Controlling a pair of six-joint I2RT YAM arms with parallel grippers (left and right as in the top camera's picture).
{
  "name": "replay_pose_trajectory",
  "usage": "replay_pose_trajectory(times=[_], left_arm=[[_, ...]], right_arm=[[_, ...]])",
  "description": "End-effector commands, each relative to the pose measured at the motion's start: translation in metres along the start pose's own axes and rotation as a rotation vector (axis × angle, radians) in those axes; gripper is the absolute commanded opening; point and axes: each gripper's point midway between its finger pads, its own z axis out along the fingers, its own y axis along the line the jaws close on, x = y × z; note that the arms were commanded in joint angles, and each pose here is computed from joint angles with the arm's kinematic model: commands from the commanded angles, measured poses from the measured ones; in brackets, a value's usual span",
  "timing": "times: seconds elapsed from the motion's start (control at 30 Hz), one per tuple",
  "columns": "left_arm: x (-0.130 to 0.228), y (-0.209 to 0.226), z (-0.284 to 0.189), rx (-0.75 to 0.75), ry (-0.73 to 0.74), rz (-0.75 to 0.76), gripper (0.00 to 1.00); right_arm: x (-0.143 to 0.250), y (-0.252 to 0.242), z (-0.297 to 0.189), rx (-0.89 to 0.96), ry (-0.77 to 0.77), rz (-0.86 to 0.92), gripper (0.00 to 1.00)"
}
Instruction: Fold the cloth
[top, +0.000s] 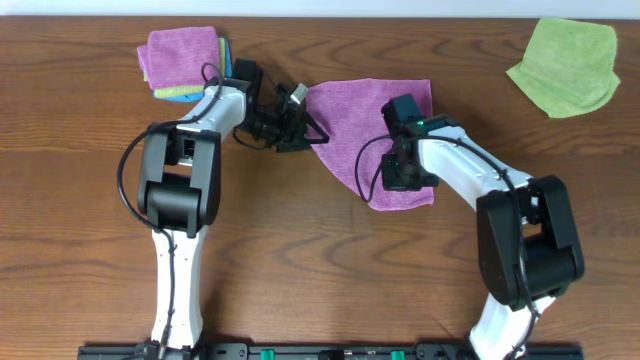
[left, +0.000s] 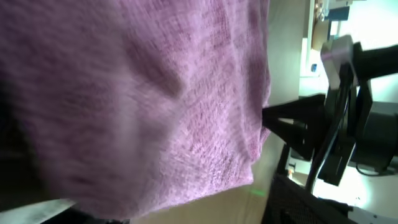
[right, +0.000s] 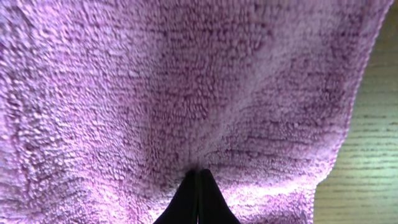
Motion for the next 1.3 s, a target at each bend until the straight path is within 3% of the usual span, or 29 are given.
replay_pose_trajectory(times=[0.0, 0.23, 0.63, 0.83, 0.93, 1.0, 1.27], left_arm=[[0.020, 0.025, 0.019, -0.051, 0.068, -0.025, 0.71], [0.032, 0.015, 0.034, -0.046, 0.120, -0.019, 0.69], [0.016, 0.003, 0.041, 0.005, 0.076, 0.010, 0.70], [-0.001, -0.016, 0.031, 0.004, 0.032, 0.071, 0.47], [-0.009, -0.026, 0.025, -0.004, 0.009, 0.104, 0.14], [-0.013, -0.030, 0.023, -0.003, -0.004, 0.097, 0.06], [-0.030, -0.051, 0.012, -0.002, -0.046, 0.069, 0.06]], right_arm=[[-0.004, -0.005, -0.007, 0.005, -0.028, -0.002, 0.02], [-0.006, -0.004, -0.007, 0.003, -0.035, -0.001, 0.01], [-0.012, -0.002, -0.010, -0.004, -0.055, 0.000, 0.01], [-0.012, -0.002, -0.010, -0.005, -0.056, 0.001, 0.01], [-0.012, -0.002, -0.010, -0.004, -0.055, 0.001, 0.01], [-0.012, -0.002, -0.010, -0.004, -0.054, 0.001, 0.01], [-0.011, -0.003, -0.010, -0.003, -0.050, 0.000, 0.01]])
